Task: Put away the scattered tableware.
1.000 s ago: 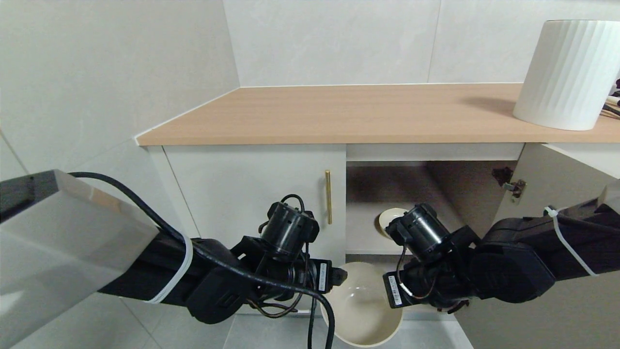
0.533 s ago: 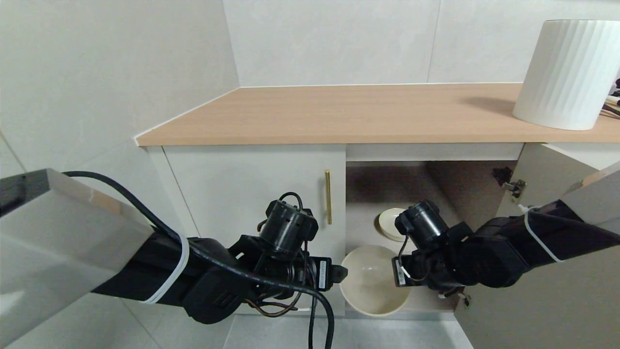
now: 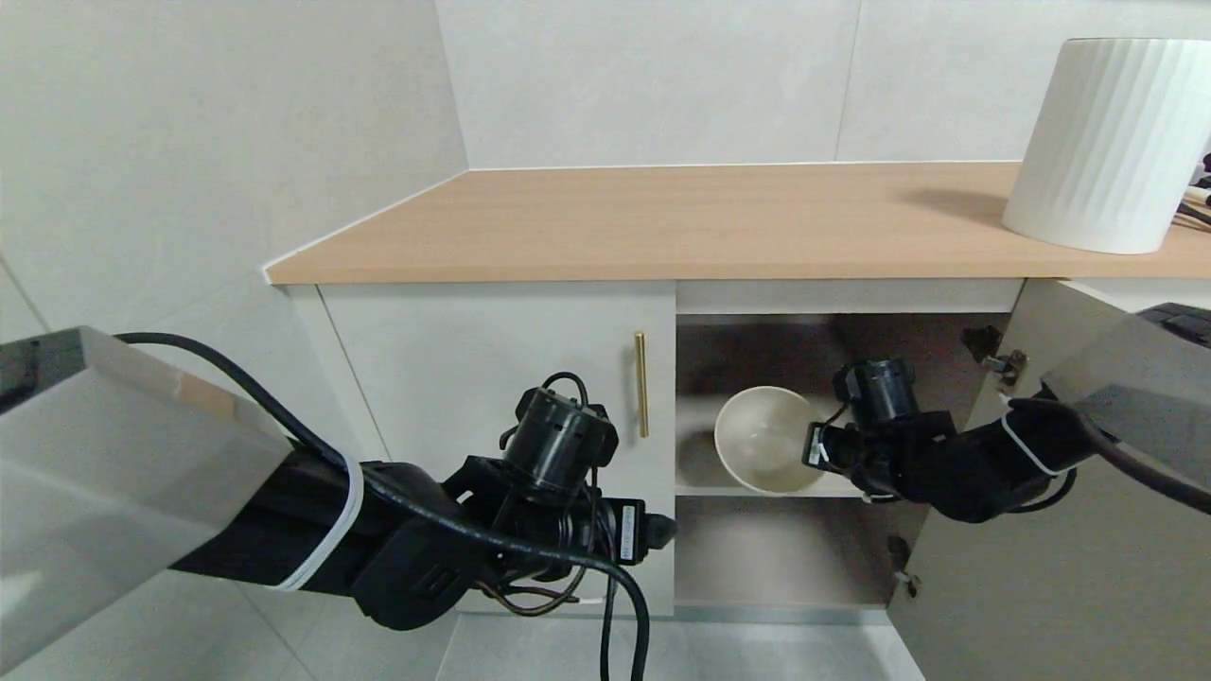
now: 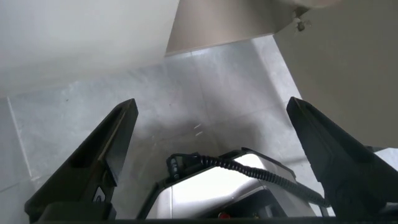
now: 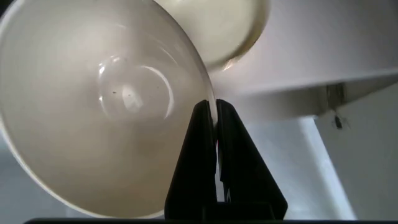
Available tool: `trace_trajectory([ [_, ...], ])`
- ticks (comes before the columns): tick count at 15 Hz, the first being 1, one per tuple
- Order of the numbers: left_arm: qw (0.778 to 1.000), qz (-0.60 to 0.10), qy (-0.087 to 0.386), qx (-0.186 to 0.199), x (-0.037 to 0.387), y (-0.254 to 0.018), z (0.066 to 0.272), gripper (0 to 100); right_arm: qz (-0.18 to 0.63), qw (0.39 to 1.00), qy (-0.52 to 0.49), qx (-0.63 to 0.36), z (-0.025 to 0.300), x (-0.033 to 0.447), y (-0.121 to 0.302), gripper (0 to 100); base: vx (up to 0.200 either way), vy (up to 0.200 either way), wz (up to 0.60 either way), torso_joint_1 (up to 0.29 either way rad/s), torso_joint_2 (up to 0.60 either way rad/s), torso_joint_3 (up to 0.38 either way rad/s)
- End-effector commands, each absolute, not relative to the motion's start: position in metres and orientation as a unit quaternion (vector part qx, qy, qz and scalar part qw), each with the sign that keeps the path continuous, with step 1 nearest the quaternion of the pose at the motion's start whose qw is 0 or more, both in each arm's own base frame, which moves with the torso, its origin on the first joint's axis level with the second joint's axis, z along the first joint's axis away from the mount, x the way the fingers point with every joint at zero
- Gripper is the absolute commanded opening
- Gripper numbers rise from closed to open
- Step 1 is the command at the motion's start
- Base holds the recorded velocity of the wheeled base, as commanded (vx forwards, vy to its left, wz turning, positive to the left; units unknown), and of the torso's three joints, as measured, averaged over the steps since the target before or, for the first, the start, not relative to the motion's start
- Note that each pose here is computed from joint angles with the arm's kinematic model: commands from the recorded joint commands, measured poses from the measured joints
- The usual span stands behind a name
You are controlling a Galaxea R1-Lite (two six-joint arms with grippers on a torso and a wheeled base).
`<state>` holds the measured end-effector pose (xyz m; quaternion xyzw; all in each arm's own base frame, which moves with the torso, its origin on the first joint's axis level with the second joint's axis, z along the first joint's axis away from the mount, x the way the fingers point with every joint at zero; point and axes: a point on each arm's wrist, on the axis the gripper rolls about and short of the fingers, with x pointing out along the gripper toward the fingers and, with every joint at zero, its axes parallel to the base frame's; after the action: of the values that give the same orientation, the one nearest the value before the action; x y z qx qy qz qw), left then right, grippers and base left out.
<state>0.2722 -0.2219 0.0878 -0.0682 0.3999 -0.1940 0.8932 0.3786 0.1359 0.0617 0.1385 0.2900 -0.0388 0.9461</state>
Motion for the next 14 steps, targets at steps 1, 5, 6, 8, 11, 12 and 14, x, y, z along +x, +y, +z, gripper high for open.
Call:
trace_trajectory([
  [1, 0.893, -0.194, 0.4, -0.068, 0.272, -0.222, 0.088, 100, -0.073, 0.942, 0.285, 0.16, 0.044, 0.399, 0.126, 0, 0.0, 0.0, 0.0, 0.0, 0.0, 0.0],
  [5, 0.893, -0.194, 0.4, -0.068, 0.272, -0.222, 0.088, 100, -0.09, 0.939, 0.273, 0.189, 0.034, 0.419, 0.123, 0, 0.0, 0.0, 0.0, 0.0, 0.0, 0.0],
  [6, 0.893, -0.194, 0.4, -0.068, 0.272, -0.222, 0.088, 100, -0.096, 0.938, 0.27, 0.196, 0.031, 0.426, 0.12, 0, 0.0, 0.0, 0.0, 0.0, 0.0, 0.0],
  [8, 0.893, -0.194, 0.4, -0.068, 0.272, -0.222, 0.088, 100, -0.103, 0.937, 0.264, 0.202, 0.026, 0.436, 0.116, 0, 0.0, 0.0, 0.0, 0.0, 0.0, 0.0],
  [11, 0.893, -0.194, 0.4, -0.068, 0.272, -0.222, 0.087, 100, -0.117, 0.936, 0.252, 0.217, 0.023, 0.449, 0.105, 0, 0.0, 0.0, 0.0, 0.0, 0.0, 0.0],
  [12, 0.893, -0.194, 0.4, -0.068, 0.272, -0.222, 0.087, 100, -0.119, 0.936, 0.249, 0.219, 0.022, 0.452, 0.103, 0, 0.0, 0.0, 0.0, 0.0, 0.0, 0.0],
  [14, 0.893, -0.193, 0.401, -0.069, 0.272, -0.222, 0.087, 100, -0.122, 0.936, 0.245, 0.221, 0.021, 0.456, 0.101, 0, 0.0, 0.0, 0.0, 0.0, 0.0, 0.0],
])
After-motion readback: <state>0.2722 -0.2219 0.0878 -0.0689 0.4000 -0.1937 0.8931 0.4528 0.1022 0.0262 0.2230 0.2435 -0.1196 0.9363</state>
